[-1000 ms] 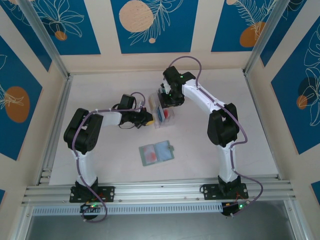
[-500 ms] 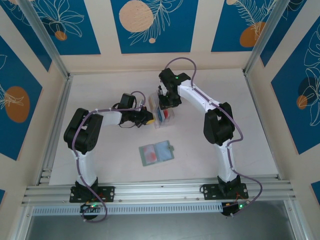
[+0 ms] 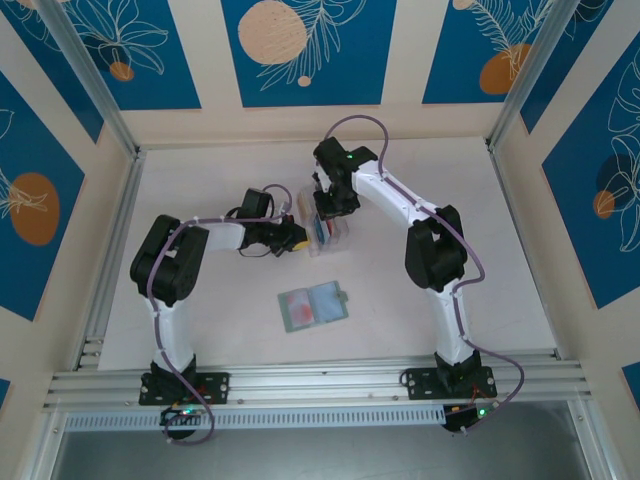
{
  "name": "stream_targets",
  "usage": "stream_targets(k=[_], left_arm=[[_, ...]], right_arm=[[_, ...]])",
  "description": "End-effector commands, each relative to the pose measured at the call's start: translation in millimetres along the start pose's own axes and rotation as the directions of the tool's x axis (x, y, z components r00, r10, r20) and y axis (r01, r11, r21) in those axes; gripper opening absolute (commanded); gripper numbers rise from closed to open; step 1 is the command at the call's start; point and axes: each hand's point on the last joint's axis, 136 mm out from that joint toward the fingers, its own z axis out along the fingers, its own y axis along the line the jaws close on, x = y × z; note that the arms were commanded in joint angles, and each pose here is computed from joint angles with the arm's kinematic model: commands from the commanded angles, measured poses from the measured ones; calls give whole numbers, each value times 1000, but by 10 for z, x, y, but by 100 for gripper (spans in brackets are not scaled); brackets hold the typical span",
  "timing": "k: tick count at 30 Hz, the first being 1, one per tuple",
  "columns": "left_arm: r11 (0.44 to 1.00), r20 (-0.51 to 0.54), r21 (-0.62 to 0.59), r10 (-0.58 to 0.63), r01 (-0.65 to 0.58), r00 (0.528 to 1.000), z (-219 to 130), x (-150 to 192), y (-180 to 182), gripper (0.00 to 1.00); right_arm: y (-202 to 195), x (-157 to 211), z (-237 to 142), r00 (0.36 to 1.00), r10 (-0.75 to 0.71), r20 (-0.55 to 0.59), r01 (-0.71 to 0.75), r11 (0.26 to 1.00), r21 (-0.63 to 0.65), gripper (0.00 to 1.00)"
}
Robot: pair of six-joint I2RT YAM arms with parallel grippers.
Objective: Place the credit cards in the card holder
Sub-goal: Pick up the credit card from the storage box.
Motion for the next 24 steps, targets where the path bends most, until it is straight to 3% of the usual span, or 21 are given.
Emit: stream_targets(k=[1,10,18,24], left_arm=[[999,-18,29,20,-20,1000,26,11,-108,1],[999,-19,28,19,-19,1000,29,17,-109,0],[998,-12,58,39,-38,999,-68,13,-265,1],[993,19,91,71,-72,997,-297,16,-506,1]], right_arm=[[38,36,54,999,-10,-33,10,1000,-12,17],[40,49,48,999,-9,-40,9,1000,-11,11],[-43,-92,-221,999,11,33,-12,999,34,0],[-89,-204,-509,993,29,118,-37,997,62,0]])
